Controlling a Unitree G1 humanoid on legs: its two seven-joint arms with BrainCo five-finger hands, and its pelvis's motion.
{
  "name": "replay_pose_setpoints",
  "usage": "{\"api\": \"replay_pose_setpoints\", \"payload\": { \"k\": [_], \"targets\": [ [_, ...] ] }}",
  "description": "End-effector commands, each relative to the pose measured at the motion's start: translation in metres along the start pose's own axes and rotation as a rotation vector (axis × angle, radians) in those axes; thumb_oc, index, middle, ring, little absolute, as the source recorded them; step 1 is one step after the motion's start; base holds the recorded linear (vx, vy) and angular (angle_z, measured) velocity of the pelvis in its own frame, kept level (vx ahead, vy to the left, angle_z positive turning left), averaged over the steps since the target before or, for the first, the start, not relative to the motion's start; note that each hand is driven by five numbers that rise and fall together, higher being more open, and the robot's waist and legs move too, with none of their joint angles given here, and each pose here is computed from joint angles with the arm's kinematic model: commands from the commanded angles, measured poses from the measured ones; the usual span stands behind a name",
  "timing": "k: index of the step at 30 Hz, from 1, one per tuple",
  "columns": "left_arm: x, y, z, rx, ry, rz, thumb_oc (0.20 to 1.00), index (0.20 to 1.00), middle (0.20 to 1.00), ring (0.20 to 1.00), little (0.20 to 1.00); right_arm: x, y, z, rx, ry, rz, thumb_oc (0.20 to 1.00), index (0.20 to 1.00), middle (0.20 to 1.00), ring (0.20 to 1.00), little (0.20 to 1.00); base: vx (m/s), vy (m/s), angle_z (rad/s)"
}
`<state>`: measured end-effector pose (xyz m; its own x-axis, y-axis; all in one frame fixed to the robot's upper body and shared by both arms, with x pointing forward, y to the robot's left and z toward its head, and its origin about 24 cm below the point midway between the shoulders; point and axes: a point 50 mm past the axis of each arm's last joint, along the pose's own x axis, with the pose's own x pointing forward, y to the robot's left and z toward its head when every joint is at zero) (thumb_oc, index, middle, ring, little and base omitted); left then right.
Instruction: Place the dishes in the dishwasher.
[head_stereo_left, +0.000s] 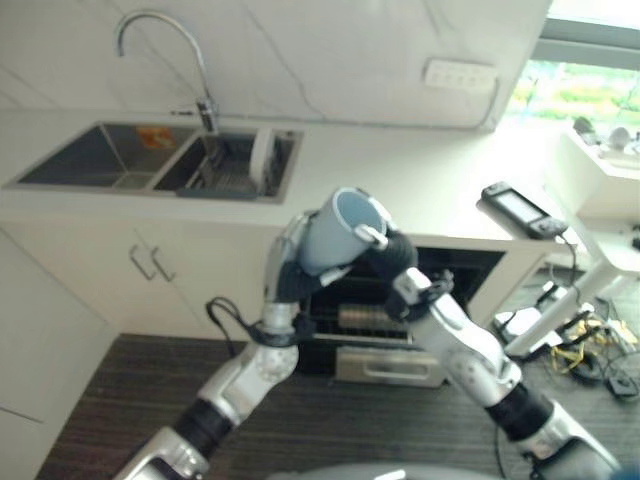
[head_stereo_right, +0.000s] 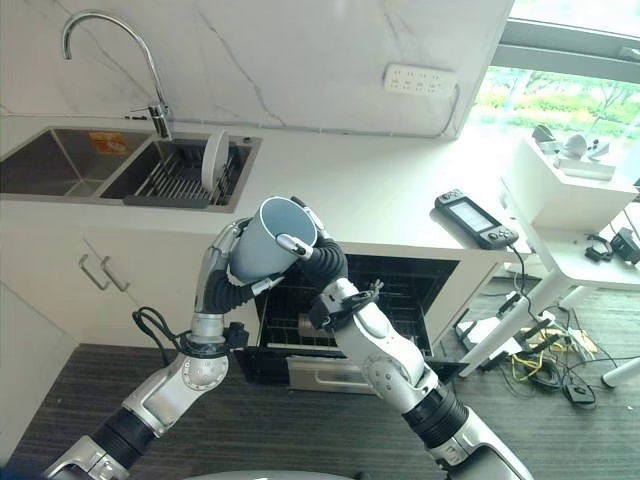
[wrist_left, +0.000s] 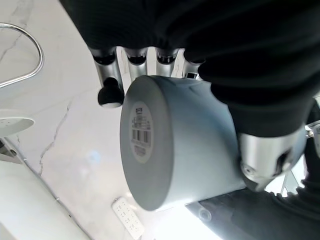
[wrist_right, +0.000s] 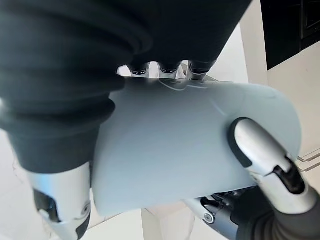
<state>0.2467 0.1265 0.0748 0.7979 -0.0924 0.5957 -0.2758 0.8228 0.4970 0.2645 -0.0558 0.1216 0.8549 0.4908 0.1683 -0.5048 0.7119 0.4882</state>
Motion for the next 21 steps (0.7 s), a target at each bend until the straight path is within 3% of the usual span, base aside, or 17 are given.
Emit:
{"api": "replay_pose_setpoints", "payload": {
  "k": [1, 10, 21],
  "targets": [
    [0.021, -0.009, 0.021, -0.038, -0.19, -0.048, 0.2, 0.2, 0.2, 0.2, 0.2, 0.013, 0.041, 0.006, 0.049, -0.042, 0.21, 1.0, 1.0, 1.0, 1.0, 1.0, 0.0, 0.0, 0.0],
    [0.017, -0.011, 0.022, -0.078, -0.185, -0.085, 0.2, 0.2, 0.2, 0.2, 0.2, 0.009, 0.052, 0.003, 0.106, -0.048, 0.394, 1.0, 1.0, 1.0, 1.0, 1.0, 0.0, 0.0, 0.0],
    [0.015, -0.01, 0.02, -0.095, -0.185, -0.105, 0.2, 0.2, 0.2, 0.2, 0.2, 0.006, 0.05, -0.003, 0.136, -0.048, 0.469, 1.0, 1.0, 1.0, 1.0, 1.0, 0.0, 0.0, 0.0]
  ]
}}
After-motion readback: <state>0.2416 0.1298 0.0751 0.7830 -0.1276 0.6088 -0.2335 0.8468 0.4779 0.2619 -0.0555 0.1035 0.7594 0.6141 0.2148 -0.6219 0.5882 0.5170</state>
